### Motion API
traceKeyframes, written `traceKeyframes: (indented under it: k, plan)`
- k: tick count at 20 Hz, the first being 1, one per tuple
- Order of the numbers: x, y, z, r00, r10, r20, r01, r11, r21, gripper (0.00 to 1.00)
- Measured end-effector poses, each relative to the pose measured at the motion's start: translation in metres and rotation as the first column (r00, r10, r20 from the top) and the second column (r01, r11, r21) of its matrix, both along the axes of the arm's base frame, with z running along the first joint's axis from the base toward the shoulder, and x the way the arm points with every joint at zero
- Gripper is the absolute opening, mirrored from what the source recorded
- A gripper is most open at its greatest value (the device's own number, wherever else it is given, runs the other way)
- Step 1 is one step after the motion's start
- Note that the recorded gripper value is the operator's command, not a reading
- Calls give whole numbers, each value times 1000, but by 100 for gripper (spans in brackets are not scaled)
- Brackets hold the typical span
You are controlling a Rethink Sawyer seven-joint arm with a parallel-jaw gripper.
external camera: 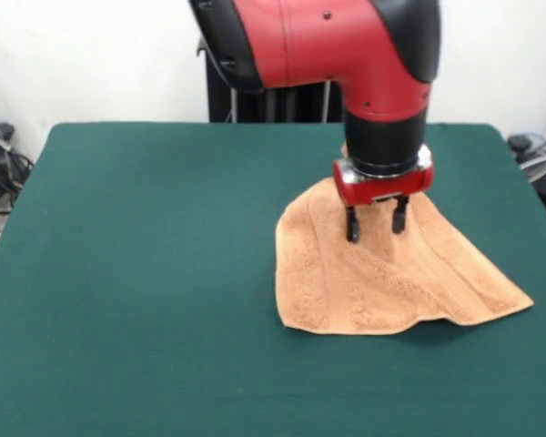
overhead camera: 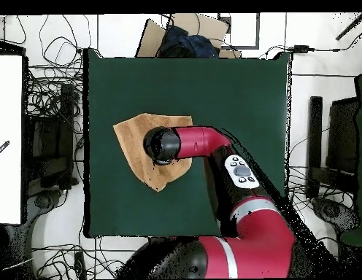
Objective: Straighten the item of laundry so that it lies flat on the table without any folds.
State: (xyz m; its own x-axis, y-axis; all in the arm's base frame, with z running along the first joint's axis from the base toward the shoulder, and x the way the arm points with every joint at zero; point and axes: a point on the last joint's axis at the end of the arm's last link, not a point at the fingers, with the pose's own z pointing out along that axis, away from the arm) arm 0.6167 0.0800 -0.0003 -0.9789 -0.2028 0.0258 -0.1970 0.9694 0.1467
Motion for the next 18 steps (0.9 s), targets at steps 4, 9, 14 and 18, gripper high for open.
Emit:
traceKeyframes:
  k: [4, 9, 14, 18]
  plan:
    - [-11, -8, -7, 1000, -20, -1, 20, 1000, 11, 100]
    - [-13, -11, -12, 1000, -31, 4, 31, 999, 19, 100]
    - [-15, -11, -15, 999, -33, -2, 33, 999, 26, 100]
    - [-17, -8, -16, 1000, -31, -6, 31, 999, 32, 100]
